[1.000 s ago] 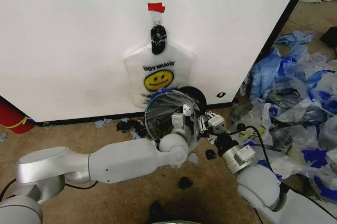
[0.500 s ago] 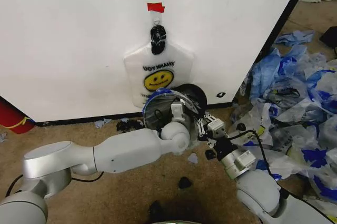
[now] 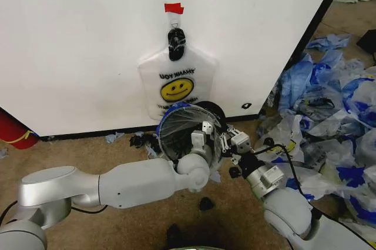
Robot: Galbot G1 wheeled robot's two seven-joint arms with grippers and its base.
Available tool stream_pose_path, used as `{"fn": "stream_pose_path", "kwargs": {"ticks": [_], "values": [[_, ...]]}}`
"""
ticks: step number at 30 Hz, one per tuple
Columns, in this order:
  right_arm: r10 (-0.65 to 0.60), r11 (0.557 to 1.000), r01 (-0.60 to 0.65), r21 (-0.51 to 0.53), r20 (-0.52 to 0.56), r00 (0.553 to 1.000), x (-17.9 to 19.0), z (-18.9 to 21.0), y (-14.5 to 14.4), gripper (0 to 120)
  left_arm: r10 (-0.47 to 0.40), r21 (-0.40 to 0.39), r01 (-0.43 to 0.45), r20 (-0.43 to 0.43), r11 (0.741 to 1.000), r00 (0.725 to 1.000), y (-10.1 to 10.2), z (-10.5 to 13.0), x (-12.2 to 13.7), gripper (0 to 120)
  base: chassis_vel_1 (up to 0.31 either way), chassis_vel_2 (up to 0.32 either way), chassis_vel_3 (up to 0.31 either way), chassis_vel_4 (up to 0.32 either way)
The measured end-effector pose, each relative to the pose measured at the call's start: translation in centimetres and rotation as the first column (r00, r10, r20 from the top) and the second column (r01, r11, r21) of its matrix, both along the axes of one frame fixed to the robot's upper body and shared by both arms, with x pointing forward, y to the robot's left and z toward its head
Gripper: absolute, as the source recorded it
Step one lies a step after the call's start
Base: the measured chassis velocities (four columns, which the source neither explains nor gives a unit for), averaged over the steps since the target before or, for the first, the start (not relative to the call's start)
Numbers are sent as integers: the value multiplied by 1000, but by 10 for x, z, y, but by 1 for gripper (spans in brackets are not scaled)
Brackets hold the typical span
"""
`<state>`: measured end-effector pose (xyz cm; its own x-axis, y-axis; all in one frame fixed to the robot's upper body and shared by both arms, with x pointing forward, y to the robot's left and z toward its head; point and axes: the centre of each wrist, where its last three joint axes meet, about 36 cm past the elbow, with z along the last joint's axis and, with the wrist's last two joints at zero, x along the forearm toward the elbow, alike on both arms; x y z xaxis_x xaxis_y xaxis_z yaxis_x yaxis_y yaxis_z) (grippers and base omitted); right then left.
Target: Pick up the garbage bag from the wall and place it over the trash bin.
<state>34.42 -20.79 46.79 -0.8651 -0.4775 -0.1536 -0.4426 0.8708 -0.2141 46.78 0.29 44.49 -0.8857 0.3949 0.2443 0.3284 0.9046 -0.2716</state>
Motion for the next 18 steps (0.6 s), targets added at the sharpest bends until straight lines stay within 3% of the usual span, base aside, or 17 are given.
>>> {"fn": "stream_pose_path", "kwargs": {"ticks": [8,18], "values": [[-23,999,25,45,-36,999,4,0,0,1,16,-17,-16,14,1000,1000,6,17,8,0,0,0,0,0],[-64,994,71,82,-88,994,13,-5,2,1,1,-36,-1,0,999,1000,15,26,-9,0,0,0,0,0]]}}
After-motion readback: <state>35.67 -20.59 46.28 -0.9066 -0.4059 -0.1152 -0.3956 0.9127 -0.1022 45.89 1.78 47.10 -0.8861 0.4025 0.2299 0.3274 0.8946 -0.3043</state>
